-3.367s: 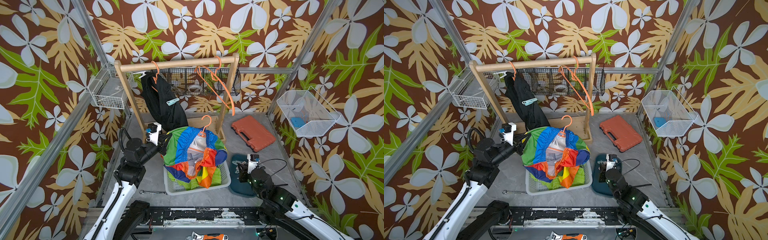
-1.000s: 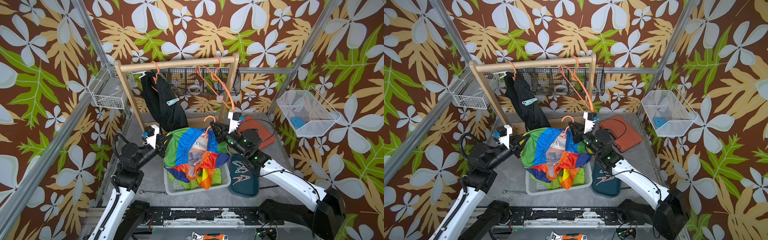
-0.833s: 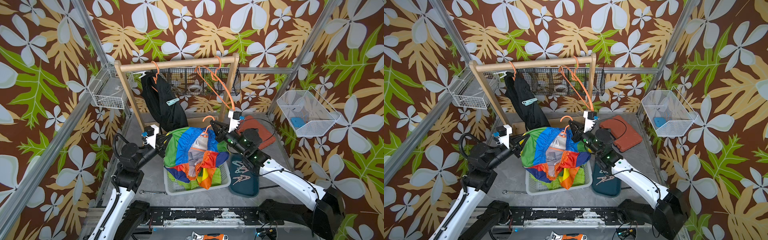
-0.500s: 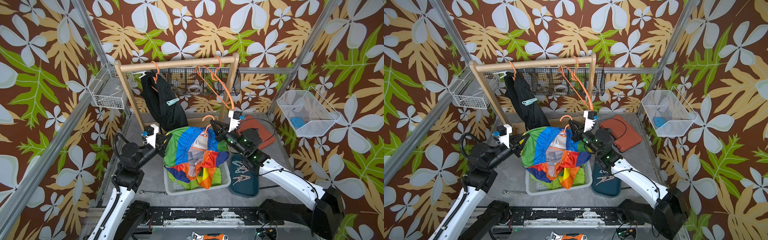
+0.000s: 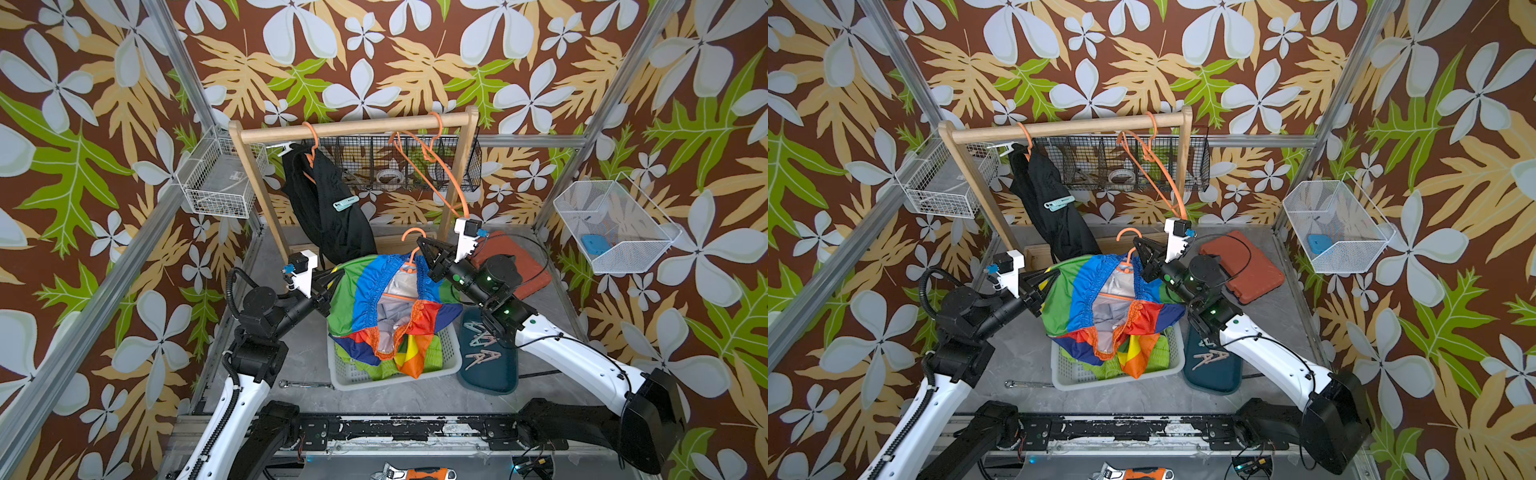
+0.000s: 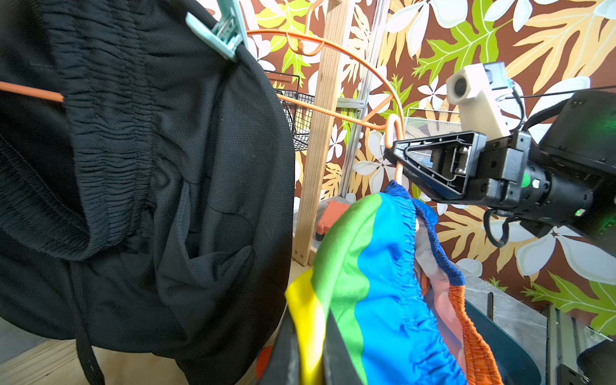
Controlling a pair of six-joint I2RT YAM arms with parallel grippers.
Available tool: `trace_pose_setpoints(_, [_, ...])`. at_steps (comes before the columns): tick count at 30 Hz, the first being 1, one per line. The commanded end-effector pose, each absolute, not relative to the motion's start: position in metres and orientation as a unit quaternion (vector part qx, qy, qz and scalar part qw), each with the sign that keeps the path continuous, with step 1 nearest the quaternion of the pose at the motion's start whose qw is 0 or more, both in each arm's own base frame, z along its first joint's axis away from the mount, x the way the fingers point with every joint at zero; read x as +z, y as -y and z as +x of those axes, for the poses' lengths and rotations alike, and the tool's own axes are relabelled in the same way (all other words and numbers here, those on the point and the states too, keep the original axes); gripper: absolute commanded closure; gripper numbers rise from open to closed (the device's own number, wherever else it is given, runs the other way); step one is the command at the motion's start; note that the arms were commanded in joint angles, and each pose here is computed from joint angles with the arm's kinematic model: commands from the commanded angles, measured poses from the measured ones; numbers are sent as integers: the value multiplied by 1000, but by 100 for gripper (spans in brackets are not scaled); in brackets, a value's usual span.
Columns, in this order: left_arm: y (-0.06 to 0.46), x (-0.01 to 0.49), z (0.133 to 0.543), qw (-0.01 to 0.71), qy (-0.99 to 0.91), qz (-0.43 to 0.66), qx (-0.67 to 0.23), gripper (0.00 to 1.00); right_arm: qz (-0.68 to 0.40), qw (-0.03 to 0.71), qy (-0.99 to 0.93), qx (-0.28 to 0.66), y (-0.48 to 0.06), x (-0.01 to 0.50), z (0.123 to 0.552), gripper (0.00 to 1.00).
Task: Remove the clothespins securing shorts to the hanger
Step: Remove the shorts from the hanger.
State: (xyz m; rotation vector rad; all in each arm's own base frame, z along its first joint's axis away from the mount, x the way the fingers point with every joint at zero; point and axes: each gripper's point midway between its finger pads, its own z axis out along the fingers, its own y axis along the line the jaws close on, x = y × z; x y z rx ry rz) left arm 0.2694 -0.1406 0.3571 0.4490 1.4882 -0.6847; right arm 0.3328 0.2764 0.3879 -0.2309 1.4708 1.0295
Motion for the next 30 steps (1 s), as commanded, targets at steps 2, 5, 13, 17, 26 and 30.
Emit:
trace_pose_setpoints(2, [144, 375, 262, 682, -626, 213, -313, 100, -128, 602, -631, 472, -288, 388, 323, 85])
trace_pose_setpoints(5, [143, 376, 261, 684, -625, 211, -312, 100, -127, 599, -635, 471, -289, 385, 324, 74])
trace_pose_setpoints(13, [145, 376, 261, 682, -624, 213, -317, 100, -127, 595, -629, 484, -293, 386, 325, 61])
trace_pose_setpoints(17, [146, 373, 263, 677, -628, 214, -320, 100, -131, 603, -619, 486, -294, 396, 325, 81])
trace_pose_setpoints(26, [140, 366, 276, 671, -649, 187, -305, 51, -155, 617, -625, 453, -293, 404, 326, 100])
trace_pose_setpoints(30, [129, 365, 282, 681, -658, 160, -278, 0, -169, 622, -641, 415, -289, 398, 329, 100])
